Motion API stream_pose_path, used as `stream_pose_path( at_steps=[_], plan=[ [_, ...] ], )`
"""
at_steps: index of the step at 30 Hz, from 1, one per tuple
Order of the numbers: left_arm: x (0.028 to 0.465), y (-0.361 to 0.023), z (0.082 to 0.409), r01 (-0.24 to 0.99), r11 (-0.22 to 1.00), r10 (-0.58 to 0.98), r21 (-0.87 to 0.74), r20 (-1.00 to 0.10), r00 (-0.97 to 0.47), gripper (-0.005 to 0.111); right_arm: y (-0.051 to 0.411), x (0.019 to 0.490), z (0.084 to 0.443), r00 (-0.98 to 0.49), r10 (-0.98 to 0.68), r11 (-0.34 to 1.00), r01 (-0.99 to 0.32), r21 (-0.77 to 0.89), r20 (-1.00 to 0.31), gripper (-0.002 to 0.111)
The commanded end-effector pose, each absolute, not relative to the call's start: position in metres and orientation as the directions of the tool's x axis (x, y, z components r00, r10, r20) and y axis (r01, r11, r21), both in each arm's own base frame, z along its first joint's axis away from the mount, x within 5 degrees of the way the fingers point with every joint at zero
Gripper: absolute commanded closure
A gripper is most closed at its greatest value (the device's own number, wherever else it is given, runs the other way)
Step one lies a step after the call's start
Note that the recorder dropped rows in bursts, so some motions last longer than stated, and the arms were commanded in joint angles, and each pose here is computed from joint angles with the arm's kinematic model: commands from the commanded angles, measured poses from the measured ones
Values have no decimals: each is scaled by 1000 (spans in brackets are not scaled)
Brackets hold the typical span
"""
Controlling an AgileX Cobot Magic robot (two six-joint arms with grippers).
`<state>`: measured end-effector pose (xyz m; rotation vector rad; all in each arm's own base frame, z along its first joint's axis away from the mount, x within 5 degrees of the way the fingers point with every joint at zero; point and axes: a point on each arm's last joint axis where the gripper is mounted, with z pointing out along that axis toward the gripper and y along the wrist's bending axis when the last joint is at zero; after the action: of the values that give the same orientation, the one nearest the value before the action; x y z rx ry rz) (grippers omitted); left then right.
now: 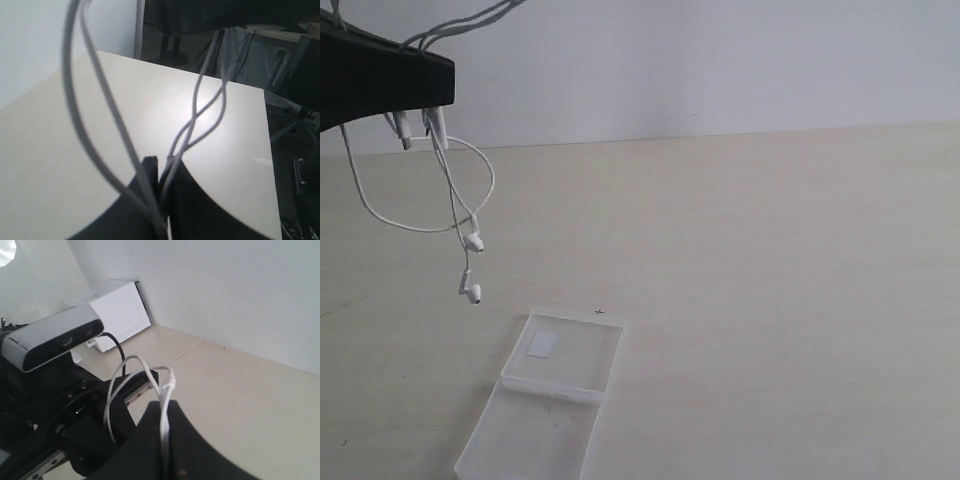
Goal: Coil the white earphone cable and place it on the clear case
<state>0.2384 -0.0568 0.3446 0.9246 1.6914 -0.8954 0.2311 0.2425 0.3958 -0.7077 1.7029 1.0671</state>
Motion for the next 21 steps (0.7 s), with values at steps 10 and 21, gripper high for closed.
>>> stream_pose_path(
  at_steps=[10,21],
  plan=[
    [222,-55,348,878,459,251,-137,-928,-276,107,235,225,384,-381,0,468,-817,336,-925,108],
    [215,-52,351,850,519,298,-96,-911,-285,107,238,219,379,-343,-63,411,-865,289,-937,96]
  ],
)
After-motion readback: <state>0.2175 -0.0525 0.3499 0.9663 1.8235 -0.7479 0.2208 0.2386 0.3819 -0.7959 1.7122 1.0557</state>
